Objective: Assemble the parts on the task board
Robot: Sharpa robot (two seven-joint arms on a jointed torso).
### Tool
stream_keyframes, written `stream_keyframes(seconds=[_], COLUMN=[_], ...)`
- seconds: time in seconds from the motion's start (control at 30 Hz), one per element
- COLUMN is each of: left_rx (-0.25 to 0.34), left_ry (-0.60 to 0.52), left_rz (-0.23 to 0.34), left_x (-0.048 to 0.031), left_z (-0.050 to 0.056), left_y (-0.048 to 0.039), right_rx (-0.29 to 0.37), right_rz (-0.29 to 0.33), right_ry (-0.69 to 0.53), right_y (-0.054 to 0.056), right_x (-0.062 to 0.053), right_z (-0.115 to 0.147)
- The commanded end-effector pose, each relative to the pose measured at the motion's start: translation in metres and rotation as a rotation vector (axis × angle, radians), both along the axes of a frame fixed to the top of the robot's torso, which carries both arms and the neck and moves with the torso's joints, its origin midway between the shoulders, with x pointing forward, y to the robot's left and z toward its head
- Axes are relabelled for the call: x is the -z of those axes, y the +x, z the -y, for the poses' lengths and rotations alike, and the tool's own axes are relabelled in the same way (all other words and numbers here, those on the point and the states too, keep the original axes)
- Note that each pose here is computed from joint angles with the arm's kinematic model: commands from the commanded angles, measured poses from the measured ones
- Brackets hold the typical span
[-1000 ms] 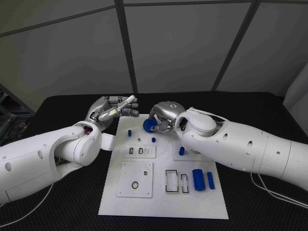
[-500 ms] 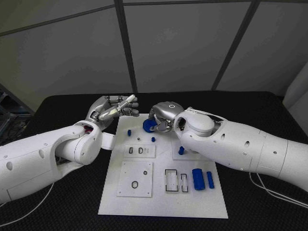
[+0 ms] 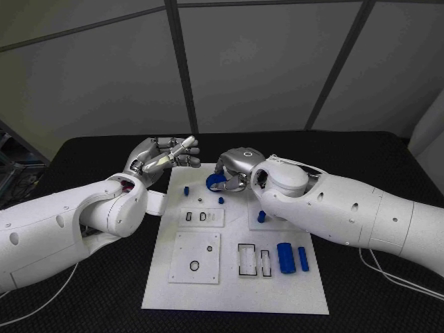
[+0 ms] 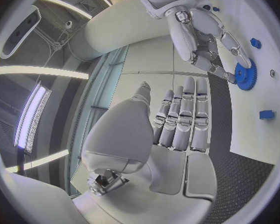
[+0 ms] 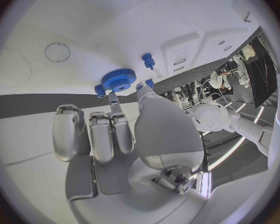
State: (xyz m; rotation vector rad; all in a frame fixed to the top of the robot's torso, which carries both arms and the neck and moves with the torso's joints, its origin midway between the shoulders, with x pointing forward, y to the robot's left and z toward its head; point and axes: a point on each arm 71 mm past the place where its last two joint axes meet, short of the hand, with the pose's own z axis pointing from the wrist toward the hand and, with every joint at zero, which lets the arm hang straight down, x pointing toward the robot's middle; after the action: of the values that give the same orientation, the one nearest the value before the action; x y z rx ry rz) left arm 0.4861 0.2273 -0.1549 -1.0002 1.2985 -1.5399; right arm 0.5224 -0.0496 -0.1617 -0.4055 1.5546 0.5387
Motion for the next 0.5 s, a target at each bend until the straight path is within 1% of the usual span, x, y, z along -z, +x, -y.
stream_keyframes(seconds=[0.03,0.23,0.5], left_rx=[0.014,0.014,0.009], left_ry=[-0.003,-0.003,-0.001], left_rz=[0.009,0.007,0.006], left_x=[-0.0016,-0.0015,-0.0014], left_z=[0.002,0.002,0.000], left_y=[0.0000,0.0000,0.0001], right_rx=[0.004,0.020,0.048], right_rz=[-0.052,-0.067,-0.051], right_ry=[-0.018,-0.016,0.007], right_y=[0.001,0.002,0.002], right_x=[0.003,0.004,0.002], right_z=[0.001,0.004,0.015])
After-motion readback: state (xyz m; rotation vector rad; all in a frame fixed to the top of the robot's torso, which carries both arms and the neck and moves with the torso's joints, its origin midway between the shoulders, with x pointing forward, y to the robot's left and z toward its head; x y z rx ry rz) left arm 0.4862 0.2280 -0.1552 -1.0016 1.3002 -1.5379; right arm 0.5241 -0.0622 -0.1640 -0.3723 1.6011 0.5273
